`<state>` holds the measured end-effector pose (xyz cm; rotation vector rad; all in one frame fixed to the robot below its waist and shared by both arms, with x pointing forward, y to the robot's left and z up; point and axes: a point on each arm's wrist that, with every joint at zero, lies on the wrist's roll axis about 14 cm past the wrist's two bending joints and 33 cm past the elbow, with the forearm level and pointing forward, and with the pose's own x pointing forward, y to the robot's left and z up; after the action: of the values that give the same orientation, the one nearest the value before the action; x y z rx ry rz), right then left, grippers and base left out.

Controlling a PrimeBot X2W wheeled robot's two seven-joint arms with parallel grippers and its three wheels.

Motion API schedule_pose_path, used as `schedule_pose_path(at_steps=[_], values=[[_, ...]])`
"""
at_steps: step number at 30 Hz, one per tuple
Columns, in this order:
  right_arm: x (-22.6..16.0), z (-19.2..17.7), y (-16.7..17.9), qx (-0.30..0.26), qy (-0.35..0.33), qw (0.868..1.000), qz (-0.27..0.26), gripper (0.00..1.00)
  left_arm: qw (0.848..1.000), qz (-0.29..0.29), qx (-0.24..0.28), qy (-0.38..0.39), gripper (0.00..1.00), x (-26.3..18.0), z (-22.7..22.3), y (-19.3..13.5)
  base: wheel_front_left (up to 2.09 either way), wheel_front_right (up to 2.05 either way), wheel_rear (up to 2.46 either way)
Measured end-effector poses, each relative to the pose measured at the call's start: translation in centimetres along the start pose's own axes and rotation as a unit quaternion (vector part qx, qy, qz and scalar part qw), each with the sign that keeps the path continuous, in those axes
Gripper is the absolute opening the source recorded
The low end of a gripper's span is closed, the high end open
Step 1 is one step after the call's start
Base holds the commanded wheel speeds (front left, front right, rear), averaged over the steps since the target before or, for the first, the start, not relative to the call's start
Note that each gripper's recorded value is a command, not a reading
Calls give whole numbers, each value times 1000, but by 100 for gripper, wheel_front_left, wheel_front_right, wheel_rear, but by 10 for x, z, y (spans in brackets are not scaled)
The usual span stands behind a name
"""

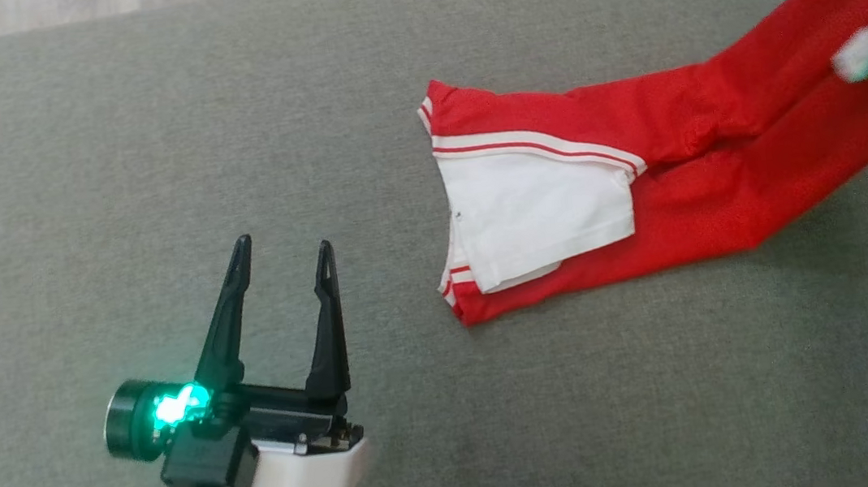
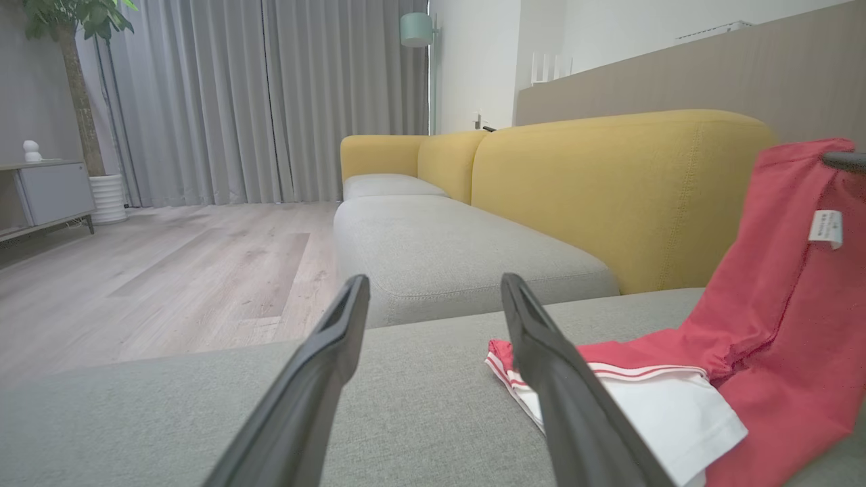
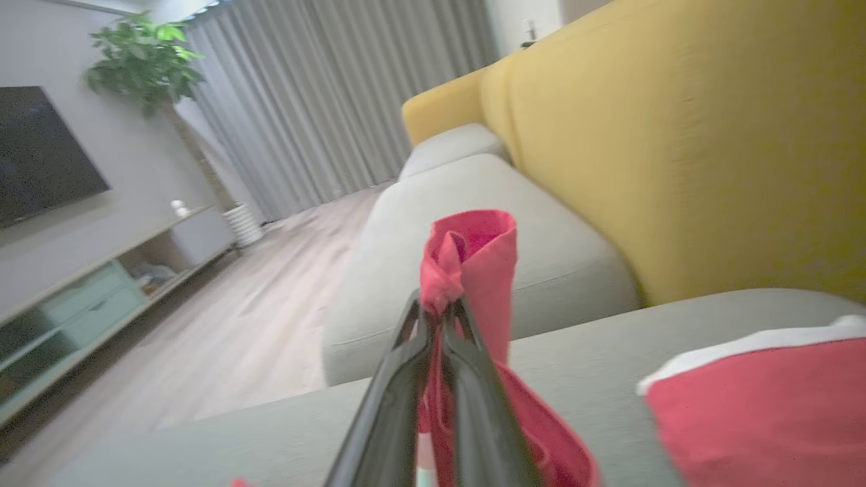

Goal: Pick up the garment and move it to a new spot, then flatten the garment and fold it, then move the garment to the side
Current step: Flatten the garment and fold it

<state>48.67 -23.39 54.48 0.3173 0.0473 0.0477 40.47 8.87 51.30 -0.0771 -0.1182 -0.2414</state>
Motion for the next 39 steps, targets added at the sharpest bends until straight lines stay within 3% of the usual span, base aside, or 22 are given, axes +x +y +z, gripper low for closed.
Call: schedule_pose_path(at_steps=[4,8,12,17,22,23,24,25,31,39], values=[[-3,-15,73,33,15,996,78,0,1000,4,8,-4,100,-5,5,4,0,0,0],[-9,-29,121,50,34,989,136,0,1000,8,21,-5,100,-12,8,7,0,0,0],[-16,-62,151,61,71,981,173,0,1000,14,26,-3,100,-19,10,10,0,0,0],[-30,-118,183,117,127,964,204,0,999,21,29,-2,100,-26,11,12,0,0,0],[-39,-159,213,125,170,949,235,0,999,37,34,3,100,-32,10,21,0,0,0],[-37,-163,216,126,170,948,237,14,999,39,34,4,100,-33,10,23,0,0,0],[-34,-166,218,128,168,948,238,40,998,42,35,6,100,-34,9,24,0,0,0],[-31,-168,219,133,166,948,235,100,998,45,36,7,100,-35,9,26,0,0,0],[-28,-174,237,158,163,941,249,100,998,57,35,9,100,-39,8,31,0,0,0],[-10,-121,205,112,60,967,223,100,997,80,10,3,100,-44,12,37,0,0,0]])
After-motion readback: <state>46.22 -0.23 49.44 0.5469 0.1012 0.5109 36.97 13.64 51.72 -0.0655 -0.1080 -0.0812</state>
